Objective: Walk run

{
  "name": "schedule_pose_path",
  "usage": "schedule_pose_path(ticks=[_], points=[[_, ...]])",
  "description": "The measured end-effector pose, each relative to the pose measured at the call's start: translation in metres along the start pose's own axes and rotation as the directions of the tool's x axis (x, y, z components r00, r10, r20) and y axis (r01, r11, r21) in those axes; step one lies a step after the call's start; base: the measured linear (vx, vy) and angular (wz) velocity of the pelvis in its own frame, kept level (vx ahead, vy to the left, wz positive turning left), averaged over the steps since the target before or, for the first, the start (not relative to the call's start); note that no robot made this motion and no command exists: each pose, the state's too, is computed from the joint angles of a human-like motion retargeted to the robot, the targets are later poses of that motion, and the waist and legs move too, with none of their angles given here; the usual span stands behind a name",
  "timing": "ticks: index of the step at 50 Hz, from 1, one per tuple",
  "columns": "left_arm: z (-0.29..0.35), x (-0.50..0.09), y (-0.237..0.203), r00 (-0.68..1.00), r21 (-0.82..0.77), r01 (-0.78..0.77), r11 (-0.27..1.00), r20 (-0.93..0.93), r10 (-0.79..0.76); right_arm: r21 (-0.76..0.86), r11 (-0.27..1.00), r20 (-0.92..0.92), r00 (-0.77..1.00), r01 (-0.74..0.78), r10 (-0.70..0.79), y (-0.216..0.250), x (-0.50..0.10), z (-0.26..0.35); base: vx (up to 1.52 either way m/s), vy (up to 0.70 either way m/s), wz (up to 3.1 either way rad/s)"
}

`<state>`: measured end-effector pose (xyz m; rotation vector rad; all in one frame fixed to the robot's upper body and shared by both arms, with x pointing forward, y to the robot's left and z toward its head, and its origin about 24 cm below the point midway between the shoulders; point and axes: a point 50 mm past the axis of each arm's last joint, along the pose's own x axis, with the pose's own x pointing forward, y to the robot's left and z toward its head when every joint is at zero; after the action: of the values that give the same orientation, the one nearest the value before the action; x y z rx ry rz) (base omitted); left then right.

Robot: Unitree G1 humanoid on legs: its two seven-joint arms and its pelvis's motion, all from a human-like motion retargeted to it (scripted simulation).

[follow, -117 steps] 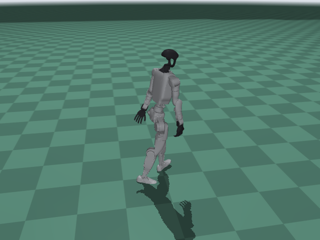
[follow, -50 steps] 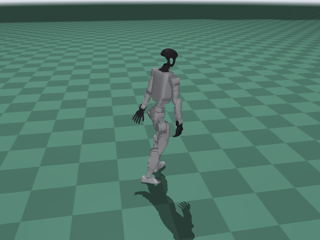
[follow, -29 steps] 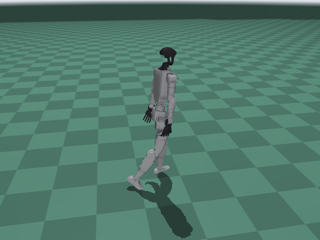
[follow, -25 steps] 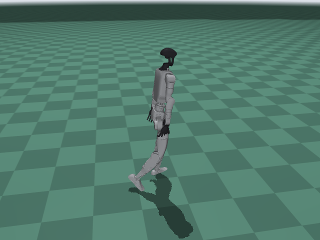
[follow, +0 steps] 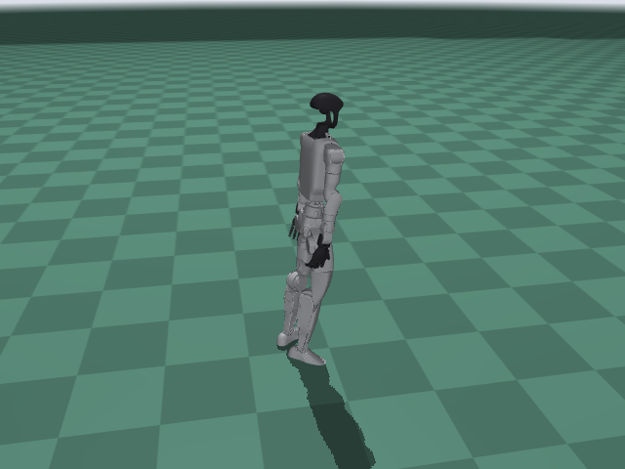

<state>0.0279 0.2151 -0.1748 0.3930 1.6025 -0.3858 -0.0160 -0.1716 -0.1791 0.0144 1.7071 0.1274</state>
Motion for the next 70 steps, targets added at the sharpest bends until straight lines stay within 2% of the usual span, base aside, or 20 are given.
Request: schedule_pose_path(ticks=[3, 7, 12, 18, 27, 32, 38, 45, 50, 62, 70], points=[[-0.021, 0.001, -0.010, 0.995, 0.037, 0.055, 0.998, -0.089, -0.052, -0.044, 0.999, 0.065, 0.998, 0.005, -0.002, -0.001, -0.001, 0.020, 0.13, -0.13, -0.15], [-0.051, -0.001, -0.017, 0.976, 0.081, 0.056, 0.995, -0.213, -0.037, -0.089, 0.996, 0.169, 0.986, 0.019, -0.004, 0.003, -0.004, 0.046, 0.11, -0.17, -0.20], [-0.068, -0.005, -0.018, 0.957, 0.059, 0.067, 0.996, -0.285, -0.047, -0.112, 0.994, 0.239, 0.971, 0.003, 0.024, 0.018, -0.006, 0.066, 0.04, -0.21, -0.37], [-0.049, -0.006, 0.005, 0.973, 0.089, -0.001, 0.996, -0.231, 0.021, -0.113, 0.993, 0.234, 0.971, -0.027, 0.053, 0.031, -0.006, 0.071, -0.05, -0.14, -0.01], [0.002, -0.007, 0.030, 0.989, 0.206, -0.132, 0.970, -0.032, 0.141, -0.086, 0.996, 0.168, 0.986, 0.012, 0.002, 0.016, -0.002, 0.048, 0.03, 0.01, -1.09], [0.004, -0.008, 0.030, 0.990, 0.269, -0.091, 0.959, -0.083, 0.117, -0.021, 1.000, 0.115, 0.993, 0.001, 0.002, 0.008, -0.002, 0.037, 0.08, 0.07, -1.77], [-0.002, -0.010, 0.041, 0.984, 0.276, -0.124, 0.953, -0.090, 0.154, 0.012, 1.000, 0.165, 0.986, -0.015, 0.013, 0.019, -0.002, 0.048, -0.08, 0.11, -1.86], [-0.019, -0.015, 0.054, 0.972, 0.201, -0.170, 0.965, -0.125, 0.197, -0.073, 0.997, 0.174, 0.985, -0.006, 0.019, 0.025, -0.002, 0.050, -0.16, 0.00, -2.16], [-0.032, -0.014, 0.047, 0.967, 0.144, -0.157, 0.977, -0.181, 0.182, -0.066, 0.998, 0.119, 0.992, -0.021, 0.029, 0.026, 0.001, 0.036, -0.11, -0.01, -2.18], [-0.031, -0.006, 0.024, 0.982, 0.192, -0.093, 0.977, -0.145, 0.122, 0.068, 0.997, 0.016, 0.999, -0.030, 0.029, 0.018, 0.002, 0.007, 0.00, -0.05, -1.17], [-0.035, -0.008, 0.028, 0.971, 0.154, -0.124, 0.980, -0.185, 0.152, 0.019, 1.000, 0.049, 0.999, -0.017, 0.016, 0.016, 0.002, 0.016, 0.02, -0.02, -0.83]])
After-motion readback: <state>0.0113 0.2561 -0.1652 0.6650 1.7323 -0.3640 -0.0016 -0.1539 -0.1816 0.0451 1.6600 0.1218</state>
